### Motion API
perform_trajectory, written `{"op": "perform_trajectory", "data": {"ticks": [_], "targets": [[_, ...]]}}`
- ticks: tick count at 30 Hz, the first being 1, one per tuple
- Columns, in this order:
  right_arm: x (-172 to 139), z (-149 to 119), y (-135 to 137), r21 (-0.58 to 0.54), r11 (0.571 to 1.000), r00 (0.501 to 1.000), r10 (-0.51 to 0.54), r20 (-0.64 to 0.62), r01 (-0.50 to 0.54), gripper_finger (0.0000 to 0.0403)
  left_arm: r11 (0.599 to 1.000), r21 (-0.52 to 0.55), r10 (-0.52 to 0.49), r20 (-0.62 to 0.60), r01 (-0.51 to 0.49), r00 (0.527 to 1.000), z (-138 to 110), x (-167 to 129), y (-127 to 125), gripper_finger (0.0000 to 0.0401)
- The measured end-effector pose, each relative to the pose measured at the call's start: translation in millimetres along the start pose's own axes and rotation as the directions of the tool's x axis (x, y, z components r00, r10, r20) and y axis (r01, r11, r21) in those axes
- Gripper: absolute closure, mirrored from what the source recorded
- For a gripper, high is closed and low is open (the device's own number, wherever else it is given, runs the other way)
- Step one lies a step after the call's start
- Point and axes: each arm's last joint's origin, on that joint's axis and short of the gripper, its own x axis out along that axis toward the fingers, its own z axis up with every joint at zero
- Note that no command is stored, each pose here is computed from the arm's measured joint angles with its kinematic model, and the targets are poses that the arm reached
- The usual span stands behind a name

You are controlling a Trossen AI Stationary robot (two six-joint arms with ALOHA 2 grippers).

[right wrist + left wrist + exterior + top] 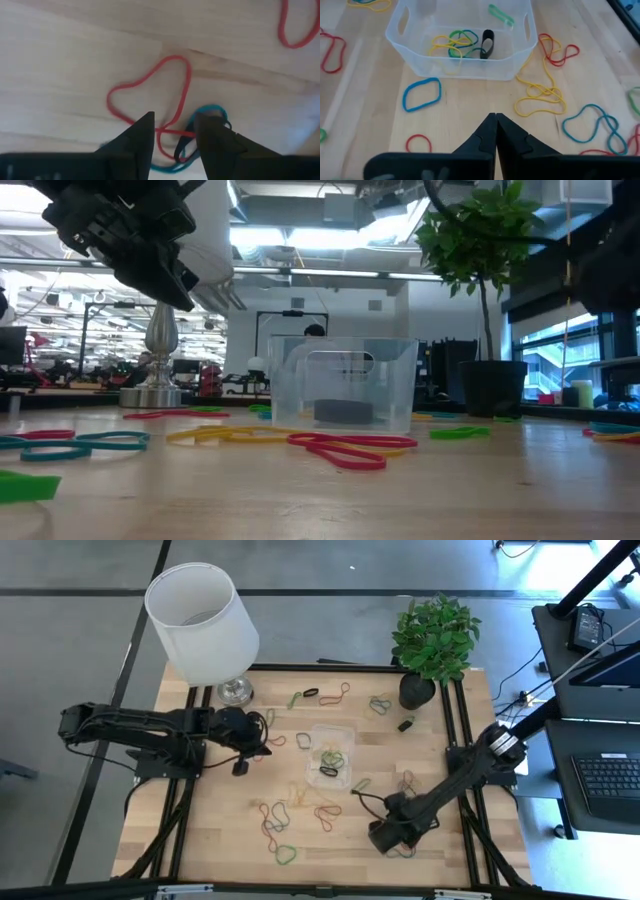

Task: Pick and place rubber bands into bin
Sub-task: Put the red rubber band into the bin

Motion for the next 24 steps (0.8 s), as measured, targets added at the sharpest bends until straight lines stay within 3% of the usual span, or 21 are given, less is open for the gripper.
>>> {"op": "perform_trajectory", "data": {"ticks": [9,16,20,24], "targets": [[22,0,7,-0.004,0.999,0.998,-0.054,0.021,0.054,0.028,0.999,-0.008,-0.034,0.002,0.034,0.999,0,0,-1,0.0399],[22,-3,7,-0.017,1.0,0.999,-0.024,0.029,0.025,0.0387,0.999,-0.01,-0.034,0.002,0.034,0.999,0,0,-1,0.04],[9,-6,3,-0.026,1.0,1.0,-0.008,0.028,0.009,0.0391,0.999,-0.01,-0.034,0.002,0.034,0.999,0,0,-1,0.0398],[-26,-10,-1,-0.033,0.999,0.997,0.045,0.066,-0.043,0.0399,0.999,-0.009,-0.034,0.004,0.034,0.999,0,0,-1,0.04]]}}
